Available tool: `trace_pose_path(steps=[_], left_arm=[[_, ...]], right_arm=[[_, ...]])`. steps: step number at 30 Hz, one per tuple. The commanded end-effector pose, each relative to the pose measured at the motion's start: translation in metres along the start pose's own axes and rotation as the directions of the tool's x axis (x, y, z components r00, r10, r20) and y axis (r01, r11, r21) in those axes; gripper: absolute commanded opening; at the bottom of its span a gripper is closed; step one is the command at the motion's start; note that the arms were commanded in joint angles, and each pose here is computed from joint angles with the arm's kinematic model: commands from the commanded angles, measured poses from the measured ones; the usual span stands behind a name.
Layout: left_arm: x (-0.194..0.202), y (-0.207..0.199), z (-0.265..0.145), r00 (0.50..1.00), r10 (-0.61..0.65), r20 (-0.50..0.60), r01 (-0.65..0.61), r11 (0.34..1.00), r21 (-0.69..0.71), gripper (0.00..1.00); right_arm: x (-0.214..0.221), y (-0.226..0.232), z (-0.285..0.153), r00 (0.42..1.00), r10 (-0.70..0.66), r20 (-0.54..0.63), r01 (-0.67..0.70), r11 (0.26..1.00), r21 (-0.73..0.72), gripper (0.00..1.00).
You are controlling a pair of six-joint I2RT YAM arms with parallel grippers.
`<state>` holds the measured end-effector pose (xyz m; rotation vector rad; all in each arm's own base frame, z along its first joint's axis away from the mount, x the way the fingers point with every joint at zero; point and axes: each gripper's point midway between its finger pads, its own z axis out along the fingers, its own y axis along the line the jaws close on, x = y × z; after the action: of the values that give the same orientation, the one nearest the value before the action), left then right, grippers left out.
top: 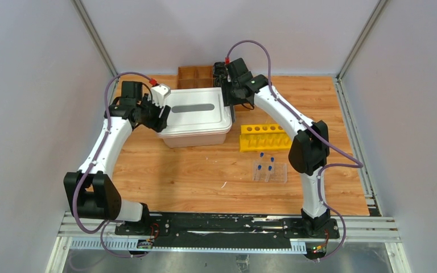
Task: Organize the chemistry lab equipment
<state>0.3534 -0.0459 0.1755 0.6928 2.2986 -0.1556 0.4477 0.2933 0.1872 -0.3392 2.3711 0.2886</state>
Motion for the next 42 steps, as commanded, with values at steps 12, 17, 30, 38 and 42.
trace_pose_path(steps=[12,17,30,38,42], left_arm=[[0.033,-0.006,-0.019,0.996,-0.024,-0.088,0.019,0.999,-0.05,0.66],[0.015,0.004,-0.019,0.998,-0.033,-0.06,0.028,0.997,-0.078,0.77],[-0.008,0.057,0.016,0.999,0.009,-0.049,-0.02,0.97,-0.242,0.82],[0.002,0.058,0.038,0.997,-0.006,-0.077,-0.011,0.975,-0.221,0.82],[0.001,0.055,0.039,0.997,-0.002,-0.072,-0.013,0.979,-0.205,0.82]], right_arm=[[0.018,0.053,-0.043,1.0,-0.017,-0.014,0.015,0.986,-0.165,0.53],[0.029,0.05,-0.044,1.0,-0.012,-0.025,0.009,0.99,-0.142,0.53],[0.033,0.026,-0.022,0.996,0.017,-0.087,-0.027,0.994,-0.111,0.5],[0.006,0.004,-0.046,0.993,0.117,-0.027,-0.12,0.983,-0.139,0.84],[0.004,0.008,-0.04,0.979,0.203,-0.034,-0.205,0.951,-0.232,0.95]])
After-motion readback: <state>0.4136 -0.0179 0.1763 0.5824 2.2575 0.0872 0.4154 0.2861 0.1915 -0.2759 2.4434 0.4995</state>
